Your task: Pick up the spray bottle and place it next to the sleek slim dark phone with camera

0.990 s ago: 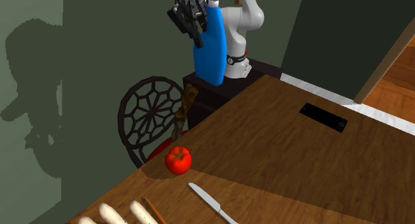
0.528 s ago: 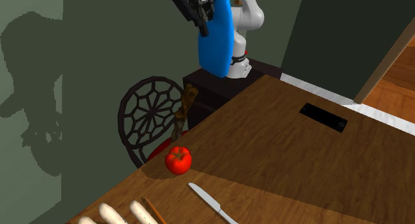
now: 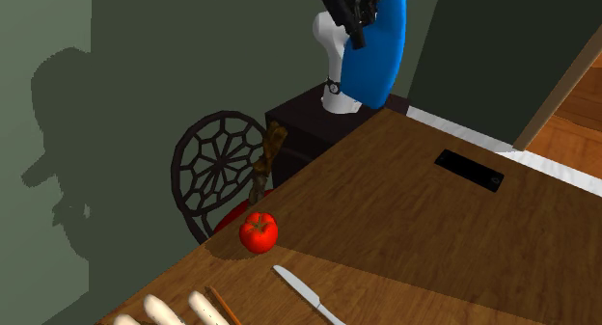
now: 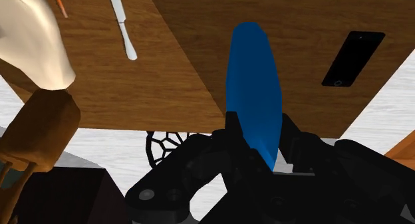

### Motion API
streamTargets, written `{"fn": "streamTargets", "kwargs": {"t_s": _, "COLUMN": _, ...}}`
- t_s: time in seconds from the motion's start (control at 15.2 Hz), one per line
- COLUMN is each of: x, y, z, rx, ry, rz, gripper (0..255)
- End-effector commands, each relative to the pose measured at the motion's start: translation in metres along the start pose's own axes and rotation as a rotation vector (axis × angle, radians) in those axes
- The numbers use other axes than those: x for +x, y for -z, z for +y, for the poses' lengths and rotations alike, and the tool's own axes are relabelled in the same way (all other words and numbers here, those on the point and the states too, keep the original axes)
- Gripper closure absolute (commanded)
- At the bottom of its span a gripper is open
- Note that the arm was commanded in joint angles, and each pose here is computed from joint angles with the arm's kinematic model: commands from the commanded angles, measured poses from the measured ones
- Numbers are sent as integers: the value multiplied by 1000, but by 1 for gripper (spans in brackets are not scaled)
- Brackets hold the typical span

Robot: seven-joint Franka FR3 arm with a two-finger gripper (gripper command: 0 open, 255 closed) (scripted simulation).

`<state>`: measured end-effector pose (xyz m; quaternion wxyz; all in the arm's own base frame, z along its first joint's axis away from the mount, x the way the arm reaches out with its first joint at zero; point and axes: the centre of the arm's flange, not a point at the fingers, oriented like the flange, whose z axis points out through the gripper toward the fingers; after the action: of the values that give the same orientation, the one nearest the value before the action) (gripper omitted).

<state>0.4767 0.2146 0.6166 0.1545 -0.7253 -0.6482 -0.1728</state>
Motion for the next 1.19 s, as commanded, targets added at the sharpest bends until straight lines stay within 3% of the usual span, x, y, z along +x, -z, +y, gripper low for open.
{"fn": "streamTargets", "kwargs": {"t_s": 0.0, "x": 14, "y": -8, "z": -21, "rx": -1, "ry": -1, "rz": 0, "gripper": 255}}
{"fn": "streamTargets", "kwargs": {"t_s": 1.12, "x": 146, "y": -74, "z": -190, "rx": -1, "ry": -1, "rz": 0, "gripper": 255}}
